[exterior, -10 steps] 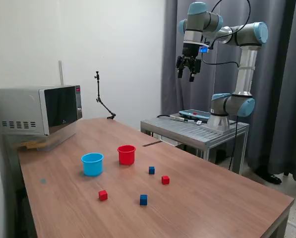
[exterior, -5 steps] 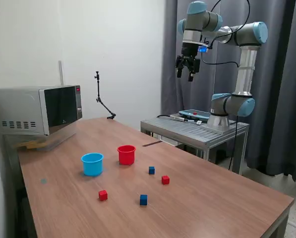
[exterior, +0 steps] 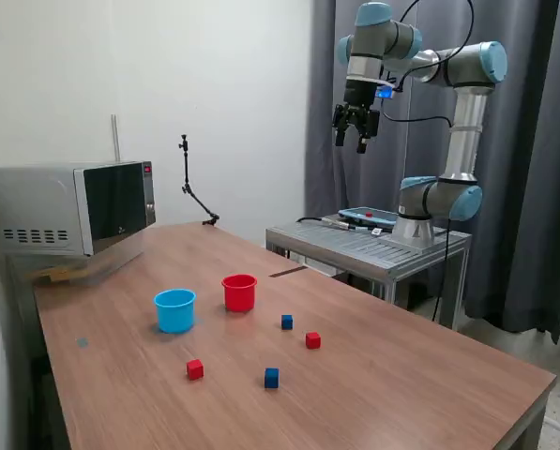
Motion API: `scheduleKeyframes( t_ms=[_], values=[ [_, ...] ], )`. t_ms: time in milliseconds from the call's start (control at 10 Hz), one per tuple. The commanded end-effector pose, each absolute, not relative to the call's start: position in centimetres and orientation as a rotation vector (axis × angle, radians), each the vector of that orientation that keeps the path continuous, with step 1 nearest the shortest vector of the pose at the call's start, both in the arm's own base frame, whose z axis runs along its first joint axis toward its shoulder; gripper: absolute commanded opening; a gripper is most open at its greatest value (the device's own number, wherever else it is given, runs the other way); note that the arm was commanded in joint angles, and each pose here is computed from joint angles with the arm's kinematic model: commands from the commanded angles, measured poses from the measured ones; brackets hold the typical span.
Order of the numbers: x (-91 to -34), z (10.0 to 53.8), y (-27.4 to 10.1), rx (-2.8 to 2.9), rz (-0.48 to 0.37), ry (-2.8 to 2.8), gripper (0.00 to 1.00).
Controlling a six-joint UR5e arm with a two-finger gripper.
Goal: Place red objects in the red bin, and blue objects in the blue bin.
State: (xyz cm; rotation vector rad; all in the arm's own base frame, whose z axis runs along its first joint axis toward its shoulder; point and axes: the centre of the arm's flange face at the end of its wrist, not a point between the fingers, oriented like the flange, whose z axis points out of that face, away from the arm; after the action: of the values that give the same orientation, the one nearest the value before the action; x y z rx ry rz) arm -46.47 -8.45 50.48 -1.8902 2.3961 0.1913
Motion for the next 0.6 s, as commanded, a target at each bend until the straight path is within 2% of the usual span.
scheduleKeyframes(
  t_ms=[0,500],
  values=[
    [-46.46,50.64,-8.46,-1.892,0.196,2.399,1.0],
    [-46.47,50.72,-8.46,-1.892,0.198,2.4,1.0]
  ],
)
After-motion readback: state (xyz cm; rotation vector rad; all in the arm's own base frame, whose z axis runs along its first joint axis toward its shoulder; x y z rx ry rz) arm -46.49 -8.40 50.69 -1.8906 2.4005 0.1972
